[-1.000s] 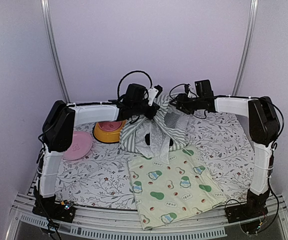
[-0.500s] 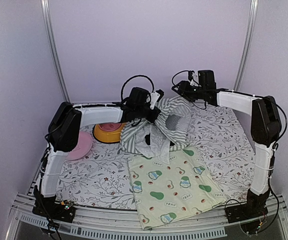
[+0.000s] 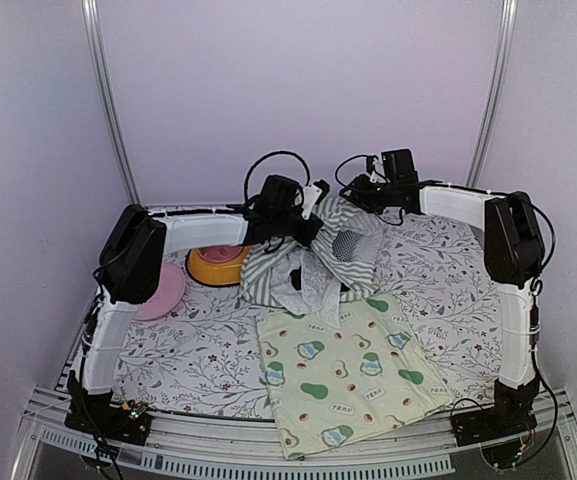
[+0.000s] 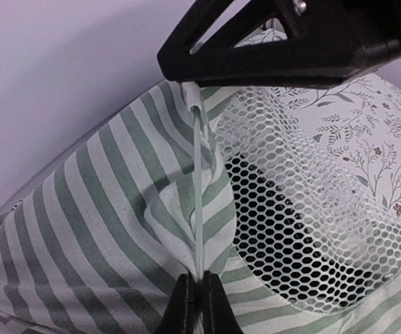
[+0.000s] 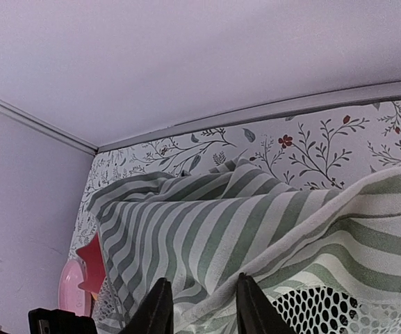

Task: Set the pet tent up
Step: Adjust the tent next to the pet food container.

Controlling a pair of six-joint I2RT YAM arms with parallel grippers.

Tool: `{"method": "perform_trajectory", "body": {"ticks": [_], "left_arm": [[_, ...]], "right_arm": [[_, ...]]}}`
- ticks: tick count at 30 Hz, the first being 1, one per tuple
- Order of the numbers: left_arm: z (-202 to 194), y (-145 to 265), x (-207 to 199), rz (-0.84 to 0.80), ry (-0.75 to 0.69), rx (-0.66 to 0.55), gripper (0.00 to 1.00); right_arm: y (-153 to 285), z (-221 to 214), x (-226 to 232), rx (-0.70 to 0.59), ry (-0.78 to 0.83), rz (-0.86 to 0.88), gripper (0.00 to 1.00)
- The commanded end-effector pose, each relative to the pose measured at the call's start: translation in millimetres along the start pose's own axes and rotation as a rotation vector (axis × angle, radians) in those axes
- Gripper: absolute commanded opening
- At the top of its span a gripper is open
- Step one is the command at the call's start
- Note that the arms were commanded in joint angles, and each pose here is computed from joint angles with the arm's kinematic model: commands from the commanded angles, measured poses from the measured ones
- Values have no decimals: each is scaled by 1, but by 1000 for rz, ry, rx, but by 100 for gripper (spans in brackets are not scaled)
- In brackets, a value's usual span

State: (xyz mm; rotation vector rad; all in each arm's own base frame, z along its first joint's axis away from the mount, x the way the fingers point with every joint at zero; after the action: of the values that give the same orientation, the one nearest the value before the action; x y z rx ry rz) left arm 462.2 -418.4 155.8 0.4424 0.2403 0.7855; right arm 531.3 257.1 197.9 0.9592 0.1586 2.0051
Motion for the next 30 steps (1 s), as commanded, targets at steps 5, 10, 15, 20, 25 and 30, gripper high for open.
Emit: {"method": "perform_trajectory", "body": {"ticks": [5,10,15,20,25,30], "left_arm": [[-28,-11,-9,-59,18,101,0],[-27,-14,-9,-66,24,98,0],[-29,-16,-11,-77,28,100,0],[-25,-22,-11,-86,41,88,0],[-23,-33,-10,-102,61,82,0],[-18,-37,-8,-120,92,61,0]], "right_arm": [[-1,-15,18,22,11,16,15],[1,-22,21,34,9,24,5],[1,-31,28,53,12,47,4],[-1,-47,43,90,15,86,2],[2,-69,64,112,33,117,0],[2,-82,60,129,35,113,0]]}}
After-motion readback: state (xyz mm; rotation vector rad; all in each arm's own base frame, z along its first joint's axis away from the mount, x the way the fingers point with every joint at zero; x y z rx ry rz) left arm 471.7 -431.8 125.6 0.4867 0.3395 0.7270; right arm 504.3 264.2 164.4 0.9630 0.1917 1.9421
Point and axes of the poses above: each gripper's point midway between its finger pads, its own y axis back along the fingers, its own x axis along the line the jaws close on, z = x × y, the point moved 5 cm from there along y, back along the fingers, and after that the axes turned 7 degrees about y, right-handed, at the moved point
